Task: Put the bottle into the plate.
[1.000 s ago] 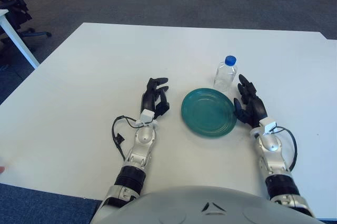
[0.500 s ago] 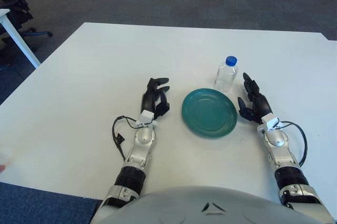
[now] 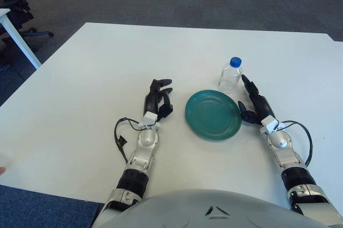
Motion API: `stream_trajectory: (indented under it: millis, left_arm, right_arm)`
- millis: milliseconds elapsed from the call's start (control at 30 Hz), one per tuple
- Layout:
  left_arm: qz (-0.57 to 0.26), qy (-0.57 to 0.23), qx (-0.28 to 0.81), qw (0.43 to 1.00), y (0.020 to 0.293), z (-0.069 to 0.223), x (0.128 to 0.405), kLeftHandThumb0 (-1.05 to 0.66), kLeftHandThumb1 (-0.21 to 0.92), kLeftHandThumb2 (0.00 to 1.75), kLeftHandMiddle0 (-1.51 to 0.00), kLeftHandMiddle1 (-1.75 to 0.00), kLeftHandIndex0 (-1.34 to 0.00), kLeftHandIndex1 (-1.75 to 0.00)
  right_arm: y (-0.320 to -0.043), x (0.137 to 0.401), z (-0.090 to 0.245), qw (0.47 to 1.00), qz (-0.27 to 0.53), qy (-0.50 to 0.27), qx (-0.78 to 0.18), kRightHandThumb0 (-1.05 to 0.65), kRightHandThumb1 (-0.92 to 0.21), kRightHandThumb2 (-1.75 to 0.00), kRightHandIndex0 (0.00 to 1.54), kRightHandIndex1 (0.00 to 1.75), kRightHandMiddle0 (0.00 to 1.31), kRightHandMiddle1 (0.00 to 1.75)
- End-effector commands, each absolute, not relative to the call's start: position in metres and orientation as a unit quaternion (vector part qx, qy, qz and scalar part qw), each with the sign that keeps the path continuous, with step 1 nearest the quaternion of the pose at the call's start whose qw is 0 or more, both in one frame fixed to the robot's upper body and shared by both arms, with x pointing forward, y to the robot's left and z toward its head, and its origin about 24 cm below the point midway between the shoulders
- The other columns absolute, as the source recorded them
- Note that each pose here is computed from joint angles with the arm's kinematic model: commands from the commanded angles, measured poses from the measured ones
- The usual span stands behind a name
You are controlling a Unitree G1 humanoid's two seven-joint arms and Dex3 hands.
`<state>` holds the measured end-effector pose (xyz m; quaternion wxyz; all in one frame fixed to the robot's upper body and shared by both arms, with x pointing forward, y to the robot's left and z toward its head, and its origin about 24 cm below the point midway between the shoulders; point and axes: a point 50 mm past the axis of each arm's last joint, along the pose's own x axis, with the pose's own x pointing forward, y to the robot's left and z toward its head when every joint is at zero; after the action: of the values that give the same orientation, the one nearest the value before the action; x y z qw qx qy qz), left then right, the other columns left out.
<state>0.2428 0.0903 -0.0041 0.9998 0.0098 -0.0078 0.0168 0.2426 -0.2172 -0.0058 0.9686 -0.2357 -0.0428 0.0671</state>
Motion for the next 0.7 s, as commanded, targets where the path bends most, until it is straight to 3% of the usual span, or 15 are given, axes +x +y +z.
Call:
stream_trajectory:
  millis: [0,667]
  left_arm:
    - [0.014,0.043,0.002,0.999,0.085,-0.024,0.229,-0.61,0.92,0.95,-0.56,-0.7,-0.29,-1.08]
    - [0.013,0.051,0.005,0.999,0.078,-0.021,0.229,-0.6,0.92,0.93,-0.56,-0.71,-0.28,-1.08]
  right_arm:
    - [-0.219,0.225,-0.034,0.971,0.076,0.028,-0.224,-1.05,-0.92,-0.91,0.0,0.0,0.0,0.0]
    - [-0.216,0.256,-0.021,0.973,0.071,0.013,-0.22,-1.05,-0.92,-0.92,0.0,0.0,0.0,0.0]
